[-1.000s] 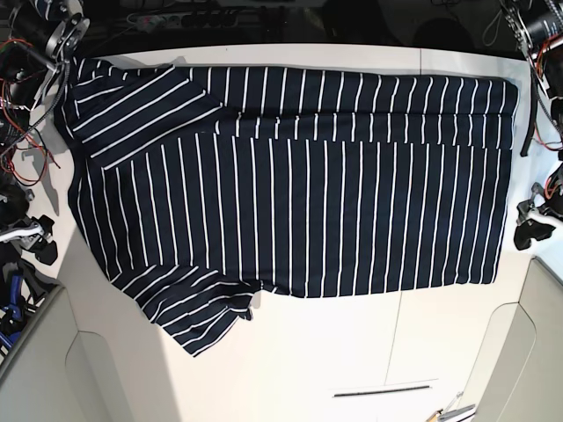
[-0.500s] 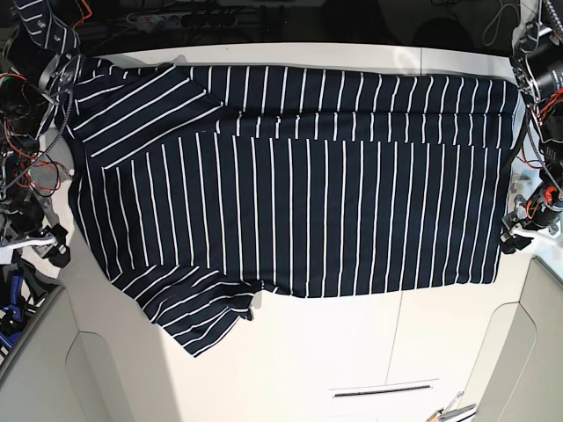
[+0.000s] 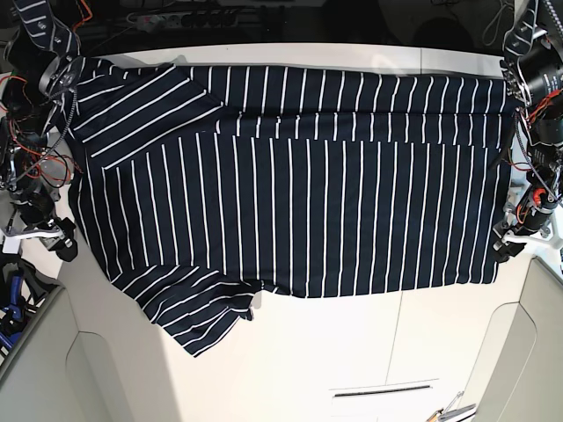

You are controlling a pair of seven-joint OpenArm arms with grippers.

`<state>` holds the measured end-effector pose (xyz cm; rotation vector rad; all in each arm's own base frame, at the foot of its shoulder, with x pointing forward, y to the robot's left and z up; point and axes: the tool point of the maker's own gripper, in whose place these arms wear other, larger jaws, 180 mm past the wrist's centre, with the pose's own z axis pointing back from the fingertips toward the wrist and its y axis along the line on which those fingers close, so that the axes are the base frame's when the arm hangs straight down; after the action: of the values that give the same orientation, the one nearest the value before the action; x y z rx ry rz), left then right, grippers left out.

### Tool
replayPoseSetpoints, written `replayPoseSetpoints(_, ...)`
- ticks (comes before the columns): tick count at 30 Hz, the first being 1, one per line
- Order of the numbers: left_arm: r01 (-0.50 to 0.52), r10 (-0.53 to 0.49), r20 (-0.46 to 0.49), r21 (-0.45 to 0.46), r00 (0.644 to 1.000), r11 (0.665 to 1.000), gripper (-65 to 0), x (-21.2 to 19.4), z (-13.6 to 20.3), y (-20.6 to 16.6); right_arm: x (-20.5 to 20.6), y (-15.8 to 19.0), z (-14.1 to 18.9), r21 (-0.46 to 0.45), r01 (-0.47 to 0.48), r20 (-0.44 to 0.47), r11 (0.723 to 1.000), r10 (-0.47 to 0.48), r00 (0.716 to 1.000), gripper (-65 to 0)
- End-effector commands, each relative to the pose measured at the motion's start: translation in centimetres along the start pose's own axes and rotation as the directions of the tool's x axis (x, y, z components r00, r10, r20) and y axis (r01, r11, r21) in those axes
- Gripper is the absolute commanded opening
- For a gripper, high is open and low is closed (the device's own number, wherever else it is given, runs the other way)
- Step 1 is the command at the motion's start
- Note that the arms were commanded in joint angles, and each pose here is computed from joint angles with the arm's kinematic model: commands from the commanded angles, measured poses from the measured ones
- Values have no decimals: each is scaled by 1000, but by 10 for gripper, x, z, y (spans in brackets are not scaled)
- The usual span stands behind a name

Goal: Fold the T-shirt properly
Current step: 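Grasp the shirt's hem corners with both grippers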

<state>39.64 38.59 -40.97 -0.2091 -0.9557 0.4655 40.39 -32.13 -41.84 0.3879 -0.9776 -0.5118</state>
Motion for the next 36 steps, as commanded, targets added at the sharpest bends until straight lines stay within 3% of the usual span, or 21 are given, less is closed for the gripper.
replayPoseSetpoints(1,12,-12,-12,1,1000,1000,-259,5,0,-1,8,7,-3,11,-9,2,1000,9,1000,-333)
replayPoseSetpoints(13,0,0,-23,-23,1000,1000,-259,-5,-6,-13,17,66,-30,108,-4,32,994,0,999,-333)
replayPoseSetpoints(21,10,-13,-52,-57,999,998,-259,-20,-13,-31,-10,100,-43,168,-87,-41,982,95,995,-333)
replayPoseSetpoints(30,56,-60,-53,-79,997,995,-267,-16,-19,-44,-17,108,-46,184,-110,-59,977,123,991,-333)
replayPoseSetpoints(33,56,-60,-46,-83,997,995,-391,-12,-19,-46,-17,107,-46,183,-111,-59,977,123,991,-336)
replayPoseSetpoints(36,55,-59,-49,-80,997,995,-528,-13,-20,-46,-15,107,-46,183,-111,-51,977,123,991,-451)
